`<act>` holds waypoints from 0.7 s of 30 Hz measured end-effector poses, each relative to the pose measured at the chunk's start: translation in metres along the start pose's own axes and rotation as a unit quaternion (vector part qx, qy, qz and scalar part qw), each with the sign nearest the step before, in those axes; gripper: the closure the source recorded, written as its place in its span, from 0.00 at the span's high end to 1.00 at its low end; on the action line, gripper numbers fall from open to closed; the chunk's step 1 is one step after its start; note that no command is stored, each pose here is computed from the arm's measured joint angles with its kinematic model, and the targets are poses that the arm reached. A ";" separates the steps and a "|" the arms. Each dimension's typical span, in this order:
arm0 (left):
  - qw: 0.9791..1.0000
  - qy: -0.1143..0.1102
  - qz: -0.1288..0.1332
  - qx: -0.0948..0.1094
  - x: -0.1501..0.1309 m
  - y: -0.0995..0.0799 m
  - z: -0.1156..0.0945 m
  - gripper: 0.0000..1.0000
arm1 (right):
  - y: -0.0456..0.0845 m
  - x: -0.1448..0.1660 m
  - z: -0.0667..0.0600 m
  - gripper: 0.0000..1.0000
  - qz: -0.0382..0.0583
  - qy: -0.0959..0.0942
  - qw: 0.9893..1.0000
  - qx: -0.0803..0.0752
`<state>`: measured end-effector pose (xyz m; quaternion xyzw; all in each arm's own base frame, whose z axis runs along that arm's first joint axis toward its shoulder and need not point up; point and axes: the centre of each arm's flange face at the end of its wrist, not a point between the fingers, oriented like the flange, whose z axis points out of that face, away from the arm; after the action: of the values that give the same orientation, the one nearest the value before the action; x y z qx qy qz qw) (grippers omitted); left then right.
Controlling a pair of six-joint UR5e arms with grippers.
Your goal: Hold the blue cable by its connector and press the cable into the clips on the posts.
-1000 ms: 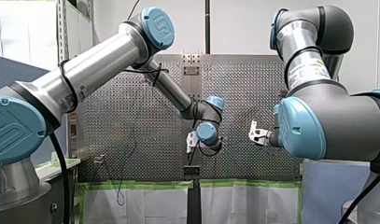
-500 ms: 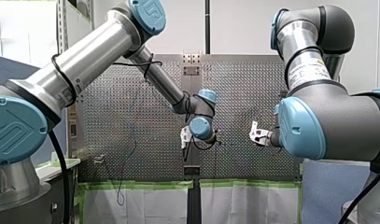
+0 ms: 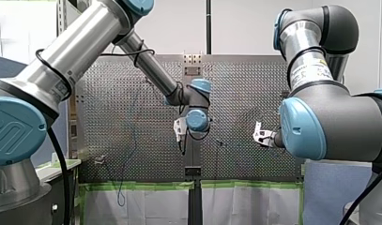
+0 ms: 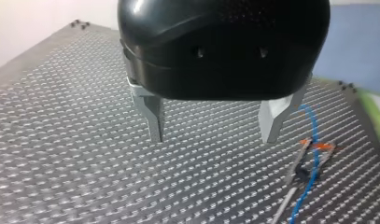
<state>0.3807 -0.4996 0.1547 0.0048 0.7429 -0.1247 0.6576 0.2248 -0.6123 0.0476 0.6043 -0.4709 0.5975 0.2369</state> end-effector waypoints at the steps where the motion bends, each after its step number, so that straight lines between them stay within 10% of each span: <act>1: 1.000 -0.003 -0.003 -0.002 -0.002 0.001 -0.001 1.00 | 0.000 0.000 0.000 0.00 0.000 0.000 1.000 0.000; 21: 0.998 -0.033 -0.047 0.001 -0.048 0.030 -0.059 1.00 | 0.005 0.000 -0.007 0.00 -0.008 -0.021 0.999 -0.031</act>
<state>0.3346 -0.4515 0.2026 -0.0338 0.7203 -0.1558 0.6750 0.2174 -0.6085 0.0472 0.6129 -0.4889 0.5681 0.2501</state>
